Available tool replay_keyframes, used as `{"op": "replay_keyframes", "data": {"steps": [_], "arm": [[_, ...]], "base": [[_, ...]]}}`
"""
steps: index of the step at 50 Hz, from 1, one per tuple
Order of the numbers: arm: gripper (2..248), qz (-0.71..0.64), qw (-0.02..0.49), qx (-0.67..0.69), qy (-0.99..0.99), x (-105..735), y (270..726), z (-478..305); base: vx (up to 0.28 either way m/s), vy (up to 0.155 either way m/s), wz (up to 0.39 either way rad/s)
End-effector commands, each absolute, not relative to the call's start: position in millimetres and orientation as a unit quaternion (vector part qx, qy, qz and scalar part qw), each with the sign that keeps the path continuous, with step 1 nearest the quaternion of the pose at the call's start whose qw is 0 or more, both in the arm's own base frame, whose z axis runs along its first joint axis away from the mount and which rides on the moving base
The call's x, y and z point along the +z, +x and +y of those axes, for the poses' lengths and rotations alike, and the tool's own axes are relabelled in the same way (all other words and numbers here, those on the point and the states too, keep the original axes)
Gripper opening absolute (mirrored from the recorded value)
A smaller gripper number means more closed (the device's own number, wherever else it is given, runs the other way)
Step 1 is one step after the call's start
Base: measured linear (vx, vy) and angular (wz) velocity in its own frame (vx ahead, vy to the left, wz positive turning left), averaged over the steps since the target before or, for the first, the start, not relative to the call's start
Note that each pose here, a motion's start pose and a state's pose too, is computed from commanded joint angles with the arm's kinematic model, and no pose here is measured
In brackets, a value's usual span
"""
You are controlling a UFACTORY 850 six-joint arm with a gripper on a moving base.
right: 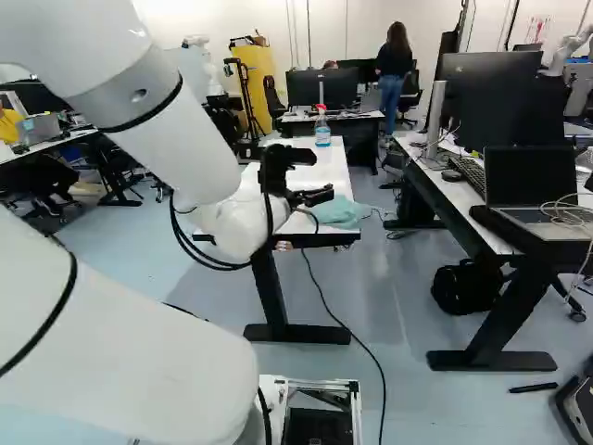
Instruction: Clean the table with the green towel
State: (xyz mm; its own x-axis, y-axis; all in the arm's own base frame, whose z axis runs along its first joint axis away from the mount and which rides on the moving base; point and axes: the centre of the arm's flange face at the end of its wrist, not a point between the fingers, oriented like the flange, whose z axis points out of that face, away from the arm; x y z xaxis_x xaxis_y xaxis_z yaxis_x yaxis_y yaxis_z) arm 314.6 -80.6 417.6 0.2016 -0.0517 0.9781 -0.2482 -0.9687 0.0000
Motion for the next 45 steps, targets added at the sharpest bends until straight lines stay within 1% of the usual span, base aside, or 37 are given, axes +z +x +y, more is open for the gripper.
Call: {"op": "replay_keyframes", "data": {"steps": [24, 45], "arm": [[247, -0.124, 0.096, 0.602, 0.783, 418, 348, -113], [247, -0.132, 0.092, 0.563, 0.811, 412, 382, -128]], "base": [[0.0, 0.0, 0.0], [0.0, 0.0, 0.0]]}}
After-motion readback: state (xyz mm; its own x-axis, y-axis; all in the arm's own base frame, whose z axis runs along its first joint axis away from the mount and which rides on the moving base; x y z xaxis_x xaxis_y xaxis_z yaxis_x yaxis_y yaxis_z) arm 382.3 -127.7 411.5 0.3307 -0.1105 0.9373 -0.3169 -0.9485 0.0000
